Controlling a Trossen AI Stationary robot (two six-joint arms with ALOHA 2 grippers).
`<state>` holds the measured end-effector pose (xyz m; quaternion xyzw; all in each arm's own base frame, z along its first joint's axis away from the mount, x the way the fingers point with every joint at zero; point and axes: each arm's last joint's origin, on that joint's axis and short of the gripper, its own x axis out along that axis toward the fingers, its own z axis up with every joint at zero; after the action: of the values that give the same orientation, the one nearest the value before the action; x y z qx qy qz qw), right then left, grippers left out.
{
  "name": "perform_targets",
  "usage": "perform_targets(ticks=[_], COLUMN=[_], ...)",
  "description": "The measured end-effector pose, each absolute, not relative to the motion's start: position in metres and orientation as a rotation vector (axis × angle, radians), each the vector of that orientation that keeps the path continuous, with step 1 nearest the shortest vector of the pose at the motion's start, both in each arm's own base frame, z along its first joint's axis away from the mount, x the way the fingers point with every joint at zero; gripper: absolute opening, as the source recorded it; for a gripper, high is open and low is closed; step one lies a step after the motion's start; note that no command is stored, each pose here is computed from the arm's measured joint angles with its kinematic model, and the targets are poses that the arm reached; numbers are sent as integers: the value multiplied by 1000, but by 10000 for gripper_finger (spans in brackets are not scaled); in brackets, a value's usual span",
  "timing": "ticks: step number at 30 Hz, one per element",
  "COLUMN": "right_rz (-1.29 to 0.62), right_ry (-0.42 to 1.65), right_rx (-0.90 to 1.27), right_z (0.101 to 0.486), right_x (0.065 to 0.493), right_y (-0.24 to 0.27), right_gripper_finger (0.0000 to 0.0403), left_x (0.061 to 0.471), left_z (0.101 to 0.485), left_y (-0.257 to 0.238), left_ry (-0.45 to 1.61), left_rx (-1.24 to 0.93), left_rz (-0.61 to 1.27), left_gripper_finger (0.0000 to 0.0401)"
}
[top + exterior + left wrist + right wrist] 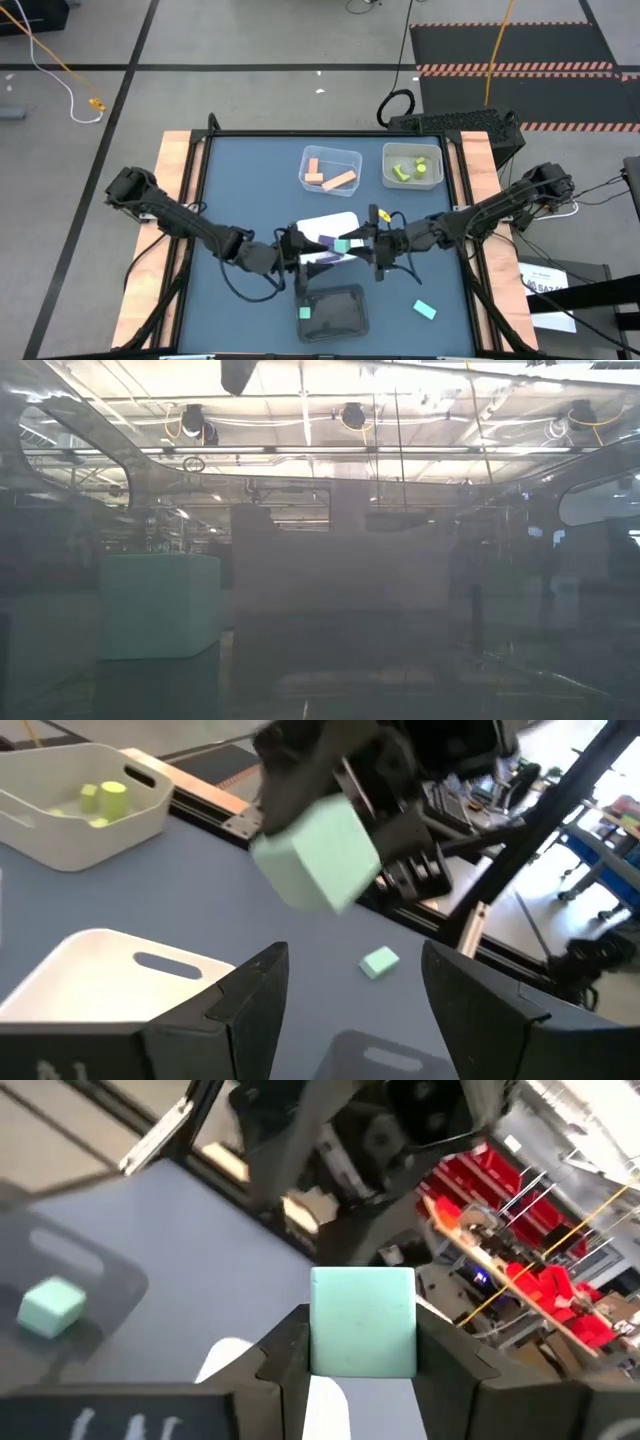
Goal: Sort & place blocks by color
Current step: Put the light-blue square block into the transparent black bin
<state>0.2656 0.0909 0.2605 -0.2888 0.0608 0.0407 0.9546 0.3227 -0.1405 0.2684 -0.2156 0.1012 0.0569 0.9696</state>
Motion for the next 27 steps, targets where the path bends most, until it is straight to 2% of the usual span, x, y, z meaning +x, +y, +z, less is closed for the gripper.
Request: perform_targets(ticks=[14, 27], right_rz=[-118, -254], right_ry=[294, 314], right_rx=[-704, -686], right_z=[242, 230], right_x=[270, 283], right_y=[86, 78], right_gripper_finger=[120, 120], left_x=[341, 345], left_z=[263, 262], left_y=[-93, -76], left_ry=[185, 178], left_rx=[-639, -646], left_rz=[276, 323], left_gripper_finger=[230, 230])
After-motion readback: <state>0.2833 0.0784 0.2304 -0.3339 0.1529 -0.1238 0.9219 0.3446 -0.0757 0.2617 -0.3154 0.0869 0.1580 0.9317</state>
